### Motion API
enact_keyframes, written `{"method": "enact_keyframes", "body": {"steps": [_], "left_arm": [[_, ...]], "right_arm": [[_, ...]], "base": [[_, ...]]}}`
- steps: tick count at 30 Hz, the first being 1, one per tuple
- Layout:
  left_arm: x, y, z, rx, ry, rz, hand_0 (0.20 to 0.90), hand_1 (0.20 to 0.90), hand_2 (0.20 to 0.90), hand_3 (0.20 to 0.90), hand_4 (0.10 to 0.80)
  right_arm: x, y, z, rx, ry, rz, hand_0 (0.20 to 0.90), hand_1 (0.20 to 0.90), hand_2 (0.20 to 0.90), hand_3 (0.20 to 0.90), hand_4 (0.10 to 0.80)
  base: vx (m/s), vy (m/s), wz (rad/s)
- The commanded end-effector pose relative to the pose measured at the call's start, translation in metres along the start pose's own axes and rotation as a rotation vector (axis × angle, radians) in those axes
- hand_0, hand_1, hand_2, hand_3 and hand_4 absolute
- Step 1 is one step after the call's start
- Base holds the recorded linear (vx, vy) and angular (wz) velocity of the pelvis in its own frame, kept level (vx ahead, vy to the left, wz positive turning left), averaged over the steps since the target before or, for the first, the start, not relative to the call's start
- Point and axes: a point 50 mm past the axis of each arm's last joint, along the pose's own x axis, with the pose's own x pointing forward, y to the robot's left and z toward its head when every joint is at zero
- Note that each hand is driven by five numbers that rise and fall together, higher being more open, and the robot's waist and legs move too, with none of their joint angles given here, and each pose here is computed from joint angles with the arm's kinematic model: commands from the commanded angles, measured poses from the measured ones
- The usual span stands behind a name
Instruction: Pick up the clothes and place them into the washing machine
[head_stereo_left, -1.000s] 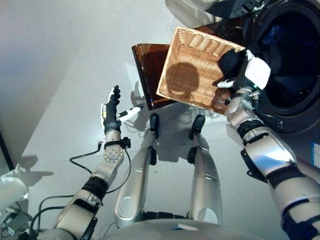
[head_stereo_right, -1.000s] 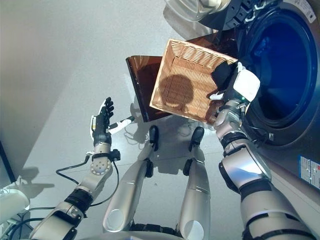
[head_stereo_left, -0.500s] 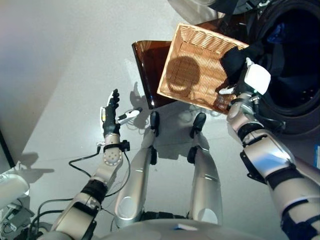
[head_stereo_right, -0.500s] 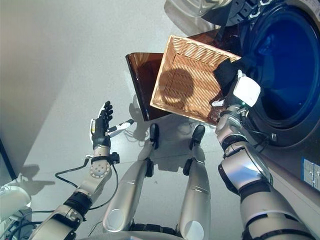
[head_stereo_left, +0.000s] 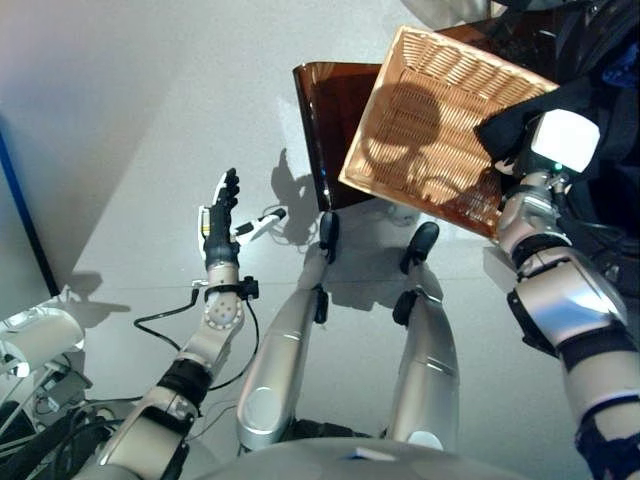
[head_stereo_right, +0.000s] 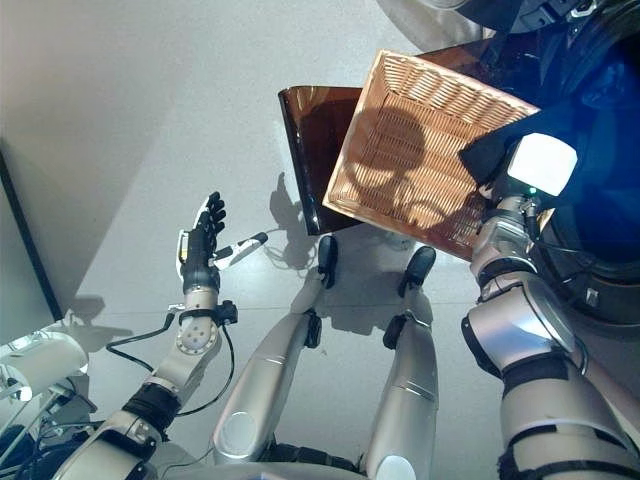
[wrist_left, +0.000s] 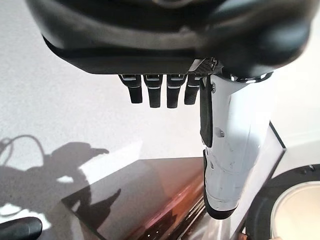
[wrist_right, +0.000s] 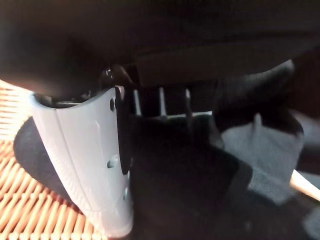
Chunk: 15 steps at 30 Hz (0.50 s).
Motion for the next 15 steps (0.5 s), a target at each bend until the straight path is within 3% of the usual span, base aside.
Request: {"method": "enact_keyframes", "body": {"steps": [1, 7, 10, 11, 13, 14, 15], "left_arm": [[-0.005, 0.015, 0.013, -0.021, -0.093, 0.039, 0.900, 0.900, 0.900, 0.900, 0.800], [-0.009, 0.018, 0.004, -0.025, -0.054, 0.053, 0.900, 0.900, 0.900, 0.900, 0.800], [-0.013, 0.020, -0.001, -0.021, -0.030, 0.067, 0.900, 0.900, 0.900, 0.900, 0.800], [-0.014, 0.022, -0.003, -0.017, -0.022, 0.073, 0.900, 0.900, 0.900, 0.900, 0.800], [-0.015, 0.023, -0.006, -0.016, -0.011, 0.077, 0.900, 0.900, 0.900, 0.900, 0.800], [-0.014, 0.023, -0.005, -0.020, -0.014, 0.074, 0.900, 0.900, 0.900, 0.900, 0.800], [-0.014, 0.023, -0.005, -0.023, -0.013, 0.071, 0.900, 0.900, 0.900, 0.900, 0.800]], "right_arm": [[0.022, -0.034, -0.026, -0.064, 0.041, -0.125, 0.200, 0.200, 0.200, 0.200, 0.300], [0.031, -0.052, -0.027, 0.274, 0.169, -0.206, 0.200, 0.200, 0.200, 0.200, 0.300], [0.033, -0.058, -0.026, 0.671, 0.309, -0.279, 0.200, 0.200, 0.200, 0.200, 0.300], [0.031, -0.057, -0.022, 0.919, 0.394, -0.306, 0.200, 0.200, 0.200, 0.200, 0.300], [0.030, -0.056, -0.021, 1.022, 0.430, -0.318, 0.200, 0.200, 0.200, 0.200, 0.300], [0.025, -0.051, -0.010, 1.332, 0.485, -0.334, 0.200, 0.200, 0.200, 0.200, 0.300], [0.021, -0.044, -0.010, 1.451, 0.530, -0.330, 0.200, 0.200, 0.200, 0.200, 0.300]], "base": [[-0.081, 0.028, -0.07], [0.003, 0.033, -0.06], [0.034, 0.058, -0.12], [0.035, 0.070, -0.23], [0.025, 0.039, -0.14], [0.022, 0.022, -0.10], [0.023, 0.022, -0.21]]}}
